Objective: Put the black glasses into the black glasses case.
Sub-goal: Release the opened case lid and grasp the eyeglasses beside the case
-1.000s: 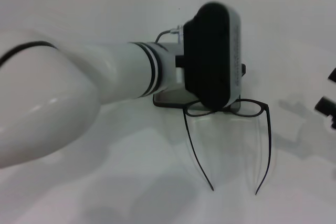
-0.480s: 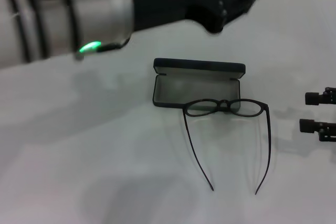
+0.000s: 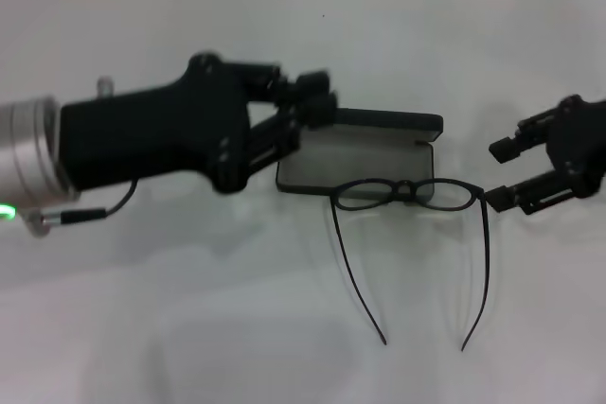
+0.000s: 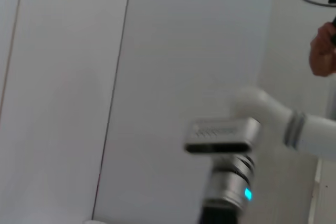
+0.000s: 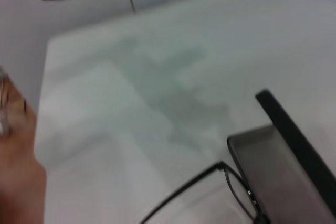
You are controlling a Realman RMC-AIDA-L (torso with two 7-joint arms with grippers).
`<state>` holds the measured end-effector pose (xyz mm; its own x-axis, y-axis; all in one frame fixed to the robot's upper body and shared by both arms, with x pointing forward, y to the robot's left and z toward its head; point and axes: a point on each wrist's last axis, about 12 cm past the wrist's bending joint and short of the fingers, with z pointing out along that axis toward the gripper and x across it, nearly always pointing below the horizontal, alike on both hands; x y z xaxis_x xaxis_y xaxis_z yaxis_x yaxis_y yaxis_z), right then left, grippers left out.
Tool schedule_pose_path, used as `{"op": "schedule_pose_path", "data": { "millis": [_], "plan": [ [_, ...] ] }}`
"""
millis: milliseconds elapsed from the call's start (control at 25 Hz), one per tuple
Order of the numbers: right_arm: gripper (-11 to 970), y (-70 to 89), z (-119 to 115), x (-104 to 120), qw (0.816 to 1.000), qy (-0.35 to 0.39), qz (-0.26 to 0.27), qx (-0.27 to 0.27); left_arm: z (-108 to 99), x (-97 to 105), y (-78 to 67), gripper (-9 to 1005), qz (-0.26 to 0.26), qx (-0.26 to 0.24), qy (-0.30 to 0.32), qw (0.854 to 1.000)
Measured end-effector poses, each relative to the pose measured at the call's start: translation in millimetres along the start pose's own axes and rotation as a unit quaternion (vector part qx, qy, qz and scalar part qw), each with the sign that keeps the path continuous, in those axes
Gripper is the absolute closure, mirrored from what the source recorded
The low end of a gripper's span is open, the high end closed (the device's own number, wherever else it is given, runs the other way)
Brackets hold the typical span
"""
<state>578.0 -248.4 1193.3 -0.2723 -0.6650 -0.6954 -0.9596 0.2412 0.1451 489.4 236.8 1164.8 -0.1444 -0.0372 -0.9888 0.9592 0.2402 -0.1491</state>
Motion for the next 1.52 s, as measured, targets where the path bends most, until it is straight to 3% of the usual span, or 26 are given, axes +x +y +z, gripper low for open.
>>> {"op": "schedule_pose_path", "data": {
  "millis": [160, 440, 680, 1000, 1520],
  "plan": [
    [286, -6.4, 20, -37, 0.996, 0.084, -0.015, -0.003, -10, 23, 0.3, 825, 0.005, 0.003, -0.004, 1.000],
    [291, -9.9, 60, -82, 0.986, 0.154, -0.064, -0.009, -24, 48, -4.4, 831, -0.006, 0.016, -0.019, 1.000],
    [295, -8.5, 93, -106, 0.973, 0.206, -0.101, -0.003, -36, 66, -11.0, 836, -0.013, 0.010, -0.048, 0.999],
    [300, -9.8, 116, -117, 0.965, 0.225, -0.132, 0.018, -38, 76, -16.0, 842, -0.022, 0.005, -0.054, 0.998],
    [308, -7.0, 137, -104, 0.962, 0.240, -0.129, 0.012, -35, 81, -15.2, 853, -0.019, 0.004, -0.064, 0.998]
  ]
}}
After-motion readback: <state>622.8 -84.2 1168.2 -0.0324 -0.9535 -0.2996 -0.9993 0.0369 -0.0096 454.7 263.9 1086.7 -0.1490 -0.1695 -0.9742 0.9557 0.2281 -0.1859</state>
